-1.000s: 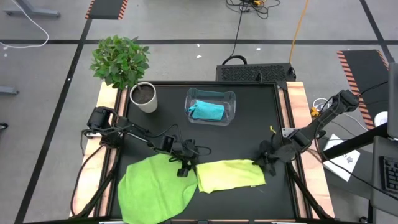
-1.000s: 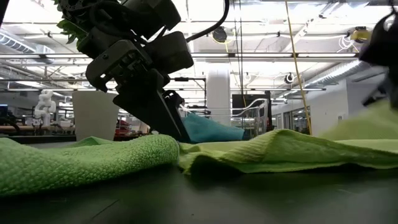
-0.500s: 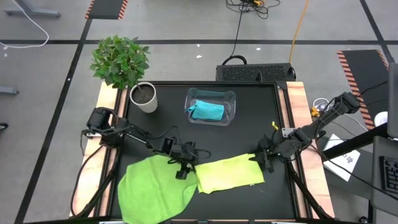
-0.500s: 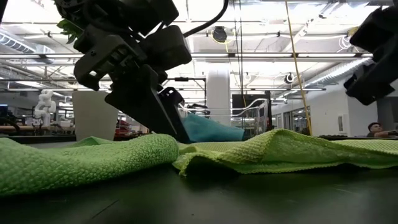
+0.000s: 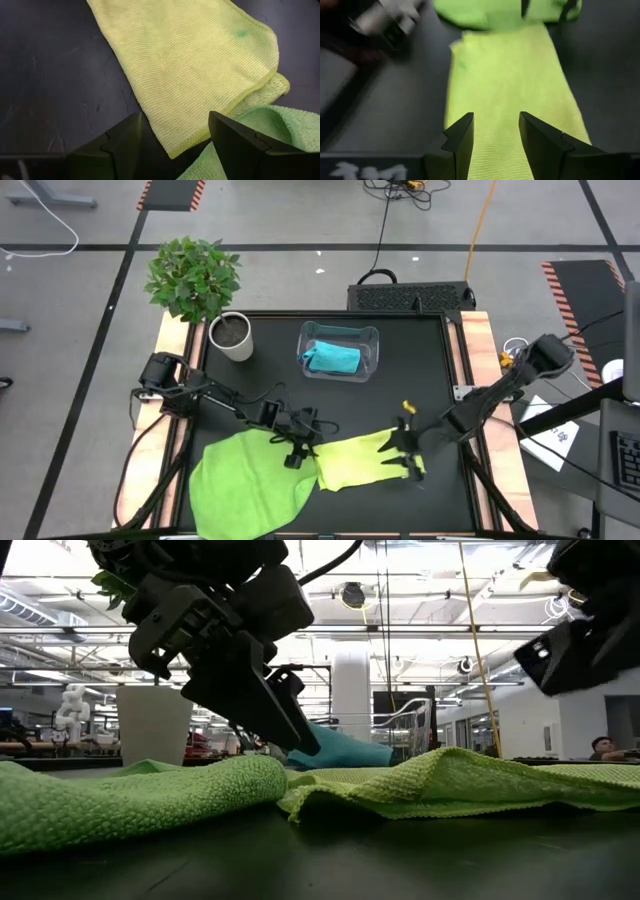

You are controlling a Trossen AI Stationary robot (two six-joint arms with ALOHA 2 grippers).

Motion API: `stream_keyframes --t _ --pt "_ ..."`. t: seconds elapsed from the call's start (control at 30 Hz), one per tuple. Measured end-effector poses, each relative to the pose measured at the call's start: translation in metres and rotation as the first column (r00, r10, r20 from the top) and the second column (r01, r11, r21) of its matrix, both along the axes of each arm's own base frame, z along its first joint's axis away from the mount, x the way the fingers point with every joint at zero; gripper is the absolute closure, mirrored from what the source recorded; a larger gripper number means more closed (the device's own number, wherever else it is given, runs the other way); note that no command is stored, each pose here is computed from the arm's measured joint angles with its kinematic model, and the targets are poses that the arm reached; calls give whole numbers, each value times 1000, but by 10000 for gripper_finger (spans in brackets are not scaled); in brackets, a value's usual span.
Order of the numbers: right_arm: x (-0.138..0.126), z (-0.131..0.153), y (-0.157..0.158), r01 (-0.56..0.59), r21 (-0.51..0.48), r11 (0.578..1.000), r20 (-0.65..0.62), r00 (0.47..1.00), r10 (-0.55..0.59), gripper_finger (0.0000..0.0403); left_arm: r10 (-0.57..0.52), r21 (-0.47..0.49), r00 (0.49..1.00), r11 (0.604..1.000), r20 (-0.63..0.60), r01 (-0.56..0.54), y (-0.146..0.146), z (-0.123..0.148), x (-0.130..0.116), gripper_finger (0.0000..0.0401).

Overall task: Fold microfiber towels
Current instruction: Fold the light green towel

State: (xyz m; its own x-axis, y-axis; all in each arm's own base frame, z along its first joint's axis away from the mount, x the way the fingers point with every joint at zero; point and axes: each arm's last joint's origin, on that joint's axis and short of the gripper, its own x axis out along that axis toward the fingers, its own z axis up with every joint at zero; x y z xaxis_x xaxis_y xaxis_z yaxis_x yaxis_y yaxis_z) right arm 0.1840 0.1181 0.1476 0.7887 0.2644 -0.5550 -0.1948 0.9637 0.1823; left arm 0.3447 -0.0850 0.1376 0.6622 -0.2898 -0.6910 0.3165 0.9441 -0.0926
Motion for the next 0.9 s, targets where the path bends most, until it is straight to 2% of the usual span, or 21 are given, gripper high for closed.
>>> stream_keyframes --t 0.1,0.3,0.47,0.57,0.7,0.9 --pt "16 -10 5 47 -18 999 -75 996 -48 252 -6 3 1000 1000 -7 6 -2 -1 -1 167" --pt "25 -25 8 150 53 987 -155 978 -141 252 75 47 997 996 -32 -74 13 -3 0 167" --pt "24 -33 12 190 92 977 -196 966 -169 252 90 -130 991 986 -101 -103 32 -3 3 167" --pt "22 -40 11 227 77 971 -250 947 -202 252 102 -162 988 979 -120 -121 37 -3 3 167" --pt "17 -46 4 302 53 952 -299 914 -273 260 86 -165 989 981 -124 -106 30 -3 2 167" --pt "8 -59 -12 334 1 942 -336 888 -314 275 18 -171 994 985 -110 -36 5 -2 -2 167"
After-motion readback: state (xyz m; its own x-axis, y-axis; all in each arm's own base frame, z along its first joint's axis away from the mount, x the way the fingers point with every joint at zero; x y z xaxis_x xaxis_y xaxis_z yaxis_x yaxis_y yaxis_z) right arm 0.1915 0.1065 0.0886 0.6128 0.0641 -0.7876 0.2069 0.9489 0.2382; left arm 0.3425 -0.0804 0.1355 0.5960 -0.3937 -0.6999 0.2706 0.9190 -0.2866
